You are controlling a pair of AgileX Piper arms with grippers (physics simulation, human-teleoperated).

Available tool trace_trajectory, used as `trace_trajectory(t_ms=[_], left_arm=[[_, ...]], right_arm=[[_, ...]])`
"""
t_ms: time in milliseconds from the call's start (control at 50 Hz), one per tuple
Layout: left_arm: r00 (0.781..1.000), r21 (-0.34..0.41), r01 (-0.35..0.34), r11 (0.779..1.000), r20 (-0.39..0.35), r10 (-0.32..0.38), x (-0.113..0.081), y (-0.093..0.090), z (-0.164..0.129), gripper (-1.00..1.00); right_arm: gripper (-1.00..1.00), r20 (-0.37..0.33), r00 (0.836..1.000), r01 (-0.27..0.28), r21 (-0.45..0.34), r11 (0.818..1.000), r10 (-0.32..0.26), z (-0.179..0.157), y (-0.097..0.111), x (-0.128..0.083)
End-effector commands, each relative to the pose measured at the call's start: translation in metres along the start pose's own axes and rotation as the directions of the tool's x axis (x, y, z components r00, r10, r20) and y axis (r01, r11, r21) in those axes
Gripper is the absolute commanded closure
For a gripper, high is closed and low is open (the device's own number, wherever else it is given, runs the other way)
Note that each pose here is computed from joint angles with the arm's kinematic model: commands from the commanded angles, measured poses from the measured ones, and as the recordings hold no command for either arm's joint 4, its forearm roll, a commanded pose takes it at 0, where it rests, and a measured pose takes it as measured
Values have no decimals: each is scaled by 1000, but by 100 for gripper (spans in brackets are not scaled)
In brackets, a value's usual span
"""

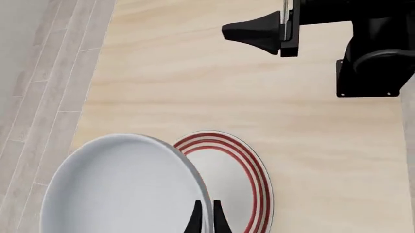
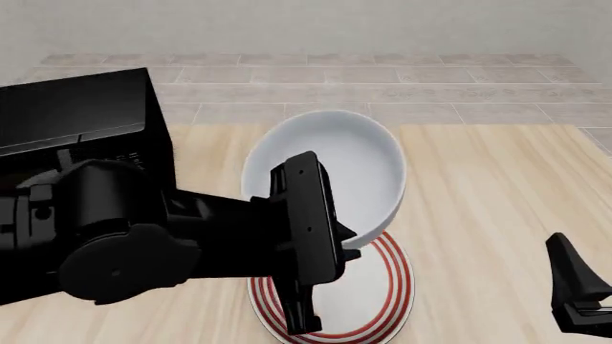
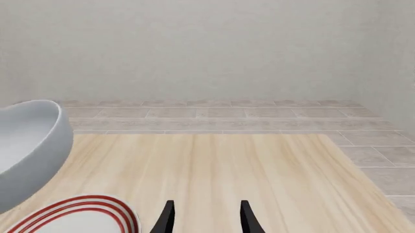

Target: Pick up the white bowl and put it on the plate.

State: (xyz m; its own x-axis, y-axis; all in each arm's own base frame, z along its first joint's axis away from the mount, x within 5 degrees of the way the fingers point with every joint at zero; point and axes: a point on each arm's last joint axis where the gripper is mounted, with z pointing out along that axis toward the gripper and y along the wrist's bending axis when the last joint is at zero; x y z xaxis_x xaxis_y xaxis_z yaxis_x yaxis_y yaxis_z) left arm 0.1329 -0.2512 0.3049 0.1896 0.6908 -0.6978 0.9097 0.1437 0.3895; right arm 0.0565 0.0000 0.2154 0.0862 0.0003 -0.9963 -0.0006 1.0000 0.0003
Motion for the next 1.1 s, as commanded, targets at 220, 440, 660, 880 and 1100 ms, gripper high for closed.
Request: trace_trajectory(t_ms=[220,440,660,880,1100], left_arm=[[1000,-2,21,1000,20,-21,5,-7,2,100],[998,6,54,999,14,-54,7,-11,5,100],[997,11,72,997,5,-72,13,-14,11,100],[996,11,91,996,-2,-91,17,-16,16,100],[994,11,109,994,3,-109,19,-17,18,100]], right_arm=[[-100,-1,1000,1,3,1000,-1,0,0,0],[-100,0,1000,1,3,1000,-1,0,0,0],[-100,0,1000,1,3,1000,-1,0,0,0],[-100,0,1000,1,2,1000,-1,0,0,0],[-100,-1,1000,1,3,1000,-1,0,0,0]])
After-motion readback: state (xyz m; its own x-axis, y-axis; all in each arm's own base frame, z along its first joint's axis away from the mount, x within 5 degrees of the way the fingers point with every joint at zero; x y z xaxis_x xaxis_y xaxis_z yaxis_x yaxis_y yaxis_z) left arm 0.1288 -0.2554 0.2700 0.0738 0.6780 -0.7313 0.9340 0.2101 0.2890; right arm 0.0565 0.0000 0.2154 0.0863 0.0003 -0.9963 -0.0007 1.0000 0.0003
